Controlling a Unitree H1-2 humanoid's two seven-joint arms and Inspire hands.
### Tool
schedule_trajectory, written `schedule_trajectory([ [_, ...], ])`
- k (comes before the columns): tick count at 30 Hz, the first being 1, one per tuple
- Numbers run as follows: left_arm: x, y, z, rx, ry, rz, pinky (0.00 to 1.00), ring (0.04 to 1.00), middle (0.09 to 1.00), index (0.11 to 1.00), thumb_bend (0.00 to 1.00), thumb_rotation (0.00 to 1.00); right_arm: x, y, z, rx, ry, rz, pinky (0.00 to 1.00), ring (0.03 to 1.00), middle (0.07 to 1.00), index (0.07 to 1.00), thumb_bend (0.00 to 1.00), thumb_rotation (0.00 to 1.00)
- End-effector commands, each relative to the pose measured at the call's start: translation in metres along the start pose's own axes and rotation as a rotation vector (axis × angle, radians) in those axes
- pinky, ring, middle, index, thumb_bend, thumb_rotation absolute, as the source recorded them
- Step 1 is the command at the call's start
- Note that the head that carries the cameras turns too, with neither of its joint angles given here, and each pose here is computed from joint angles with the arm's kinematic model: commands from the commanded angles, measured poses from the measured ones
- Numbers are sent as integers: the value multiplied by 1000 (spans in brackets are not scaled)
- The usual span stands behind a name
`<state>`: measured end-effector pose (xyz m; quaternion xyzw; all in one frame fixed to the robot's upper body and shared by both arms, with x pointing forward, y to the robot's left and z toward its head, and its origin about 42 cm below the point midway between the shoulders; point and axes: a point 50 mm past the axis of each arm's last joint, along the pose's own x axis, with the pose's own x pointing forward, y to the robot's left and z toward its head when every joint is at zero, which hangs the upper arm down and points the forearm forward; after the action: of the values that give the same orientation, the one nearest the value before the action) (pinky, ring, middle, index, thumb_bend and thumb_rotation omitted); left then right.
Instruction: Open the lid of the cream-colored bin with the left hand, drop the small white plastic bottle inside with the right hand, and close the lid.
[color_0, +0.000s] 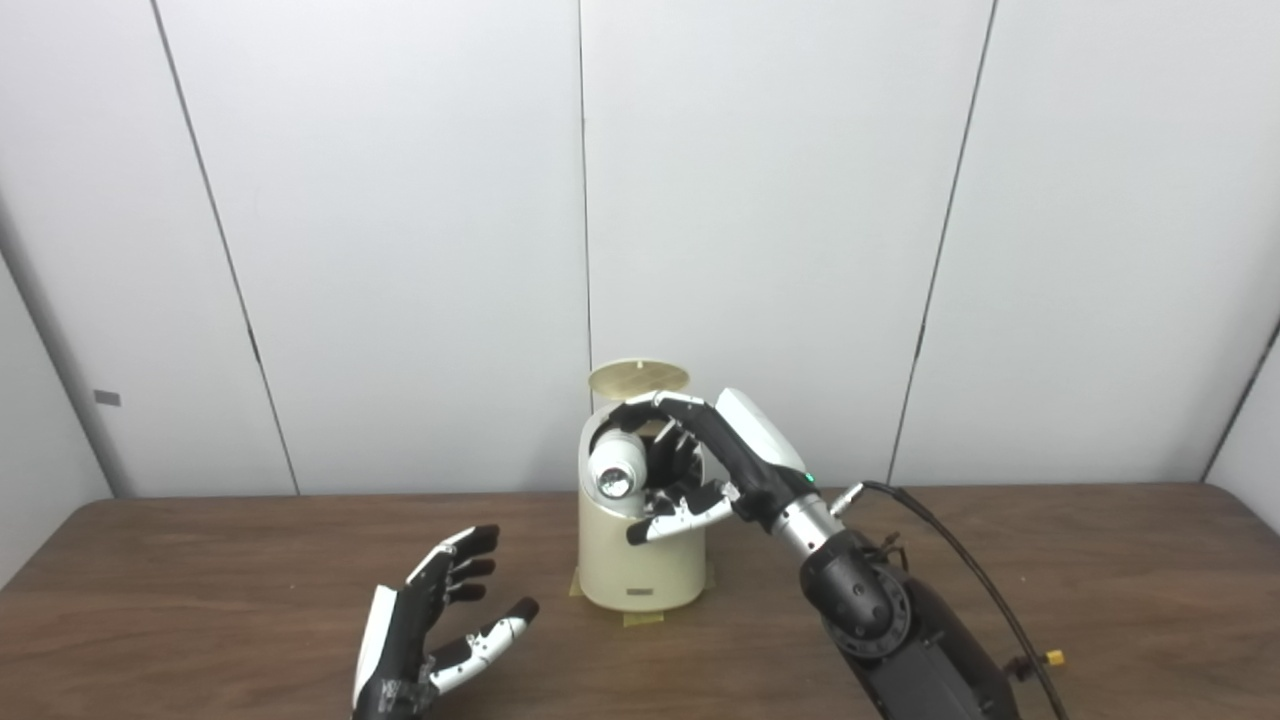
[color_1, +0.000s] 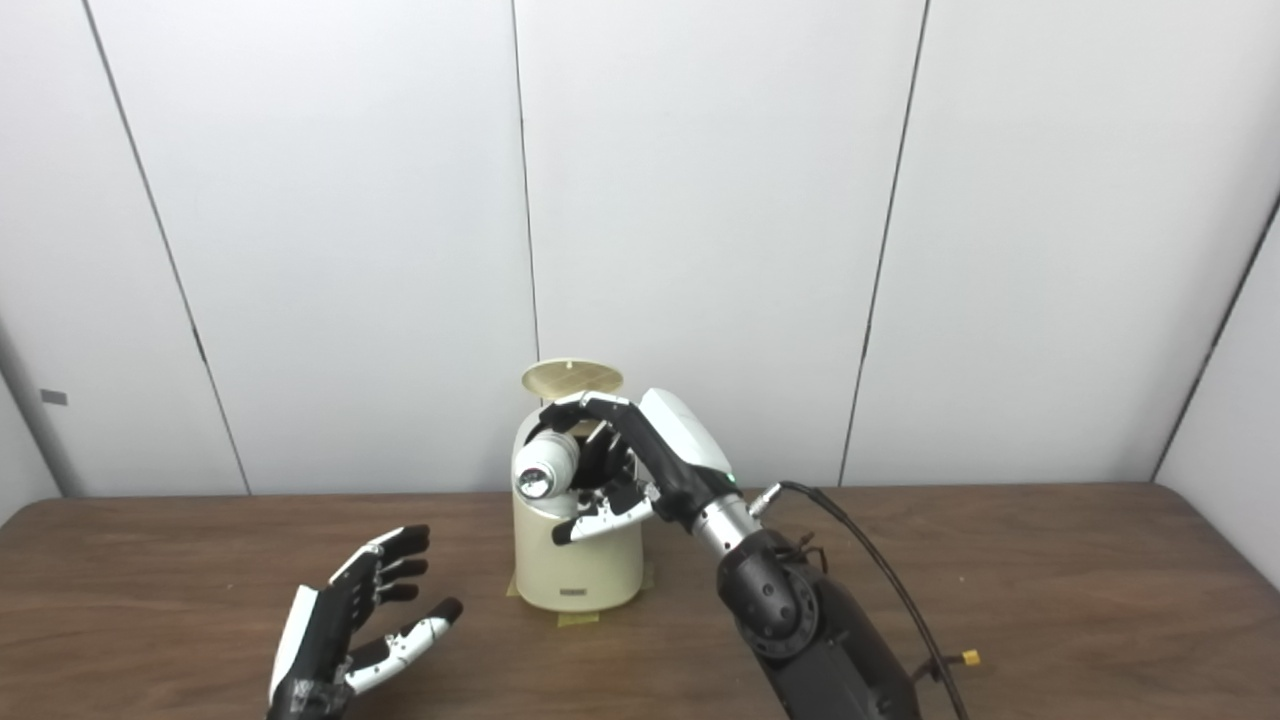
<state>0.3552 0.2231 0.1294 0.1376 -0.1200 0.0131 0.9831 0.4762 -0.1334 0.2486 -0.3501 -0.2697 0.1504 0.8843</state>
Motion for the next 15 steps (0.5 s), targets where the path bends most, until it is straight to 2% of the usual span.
schedule_trajectory([
  [1,-4,-5,0,-7,-24,-5,704,769,814,815,643,150,15,-16,18,-8,-74,-35,382,536,697,720,806,77],
  [8,-4,-4,0,0,-28,-8,708,779,815,817,635,141,15,-15,18,-3,-75,-53,370,524,690,723,806,82],
  [12,-4,-4,0,3,-23,-4,701,771,815,816,641,138,15,-16,19,-7,-58,-64,382,538,691,735,804,119],
  [15,-3,-4,0,5,-21,-5,716,773,815,816,642,150,17,-18,21,-23,-23,-44,412,566,705,745,798,157],
])
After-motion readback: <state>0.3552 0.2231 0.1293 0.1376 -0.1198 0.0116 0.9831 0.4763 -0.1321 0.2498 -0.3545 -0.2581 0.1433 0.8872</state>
